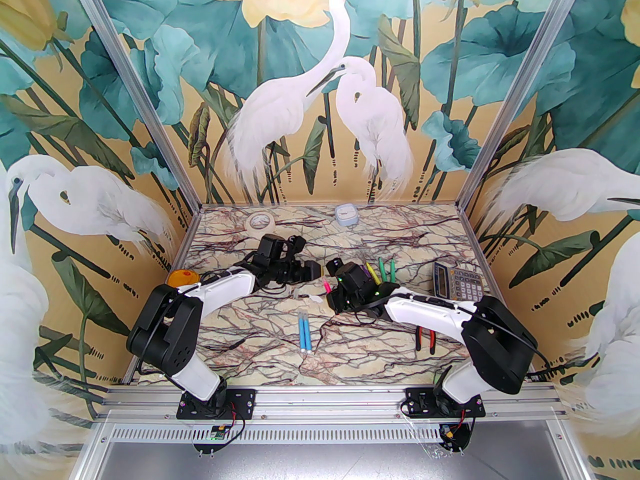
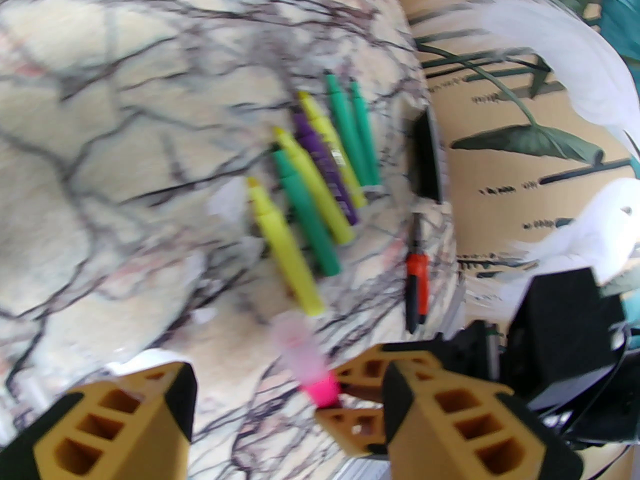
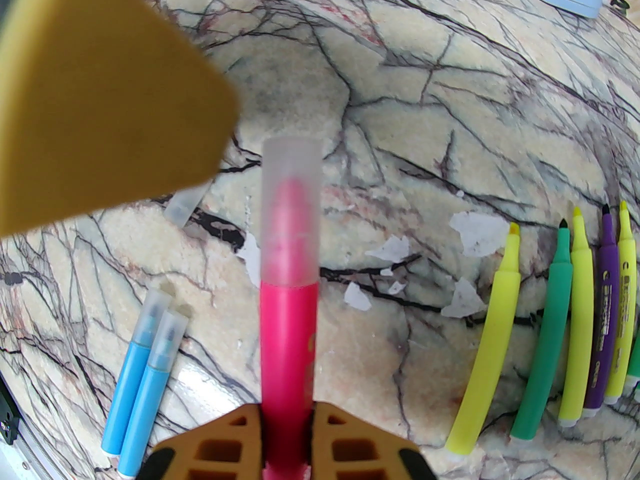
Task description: Open the pen caps
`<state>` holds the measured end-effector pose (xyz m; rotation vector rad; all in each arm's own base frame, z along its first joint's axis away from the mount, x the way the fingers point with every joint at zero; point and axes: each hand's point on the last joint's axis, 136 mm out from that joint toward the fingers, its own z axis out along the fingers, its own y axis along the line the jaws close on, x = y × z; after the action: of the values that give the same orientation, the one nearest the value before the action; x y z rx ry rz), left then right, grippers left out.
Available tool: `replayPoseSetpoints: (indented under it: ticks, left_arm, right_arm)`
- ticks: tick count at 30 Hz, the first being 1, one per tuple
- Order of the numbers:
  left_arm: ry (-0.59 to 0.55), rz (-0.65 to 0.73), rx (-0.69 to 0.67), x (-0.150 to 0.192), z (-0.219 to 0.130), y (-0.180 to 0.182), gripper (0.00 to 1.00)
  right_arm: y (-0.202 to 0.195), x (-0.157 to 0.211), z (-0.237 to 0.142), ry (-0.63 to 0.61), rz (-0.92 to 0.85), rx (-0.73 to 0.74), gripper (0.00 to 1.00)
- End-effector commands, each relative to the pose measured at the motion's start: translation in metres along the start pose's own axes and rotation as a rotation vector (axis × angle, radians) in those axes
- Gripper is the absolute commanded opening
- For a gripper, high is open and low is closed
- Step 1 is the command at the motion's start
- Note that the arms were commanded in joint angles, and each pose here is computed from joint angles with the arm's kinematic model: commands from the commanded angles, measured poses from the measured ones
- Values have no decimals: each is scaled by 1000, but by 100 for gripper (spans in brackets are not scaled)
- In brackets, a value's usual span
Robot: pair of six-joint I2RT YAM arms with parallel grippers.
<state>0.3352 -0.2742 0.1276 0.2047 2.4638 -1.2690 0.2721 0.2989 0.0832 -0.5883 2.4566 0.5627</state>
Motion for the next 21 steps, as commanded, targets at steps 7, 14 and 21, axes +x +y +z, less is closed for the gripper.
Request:
replayPoseSetpoints:
  ticks: [7, 14, 21]
  left_arm:
    - [48, -1, 82, -1, 10, -13, 52]
    - [57, 3, 97, -4, 11, -18, 38]
    - [73, 2, 107, -5, 12, -21, 21]
  right_arm:
    - [8, -25, -15, -90, -24, -27, 16]
    - [10, -29, -16, -99, -31, -35, 16]
    - [10, -34, -17, -115, -28, -32, 18]
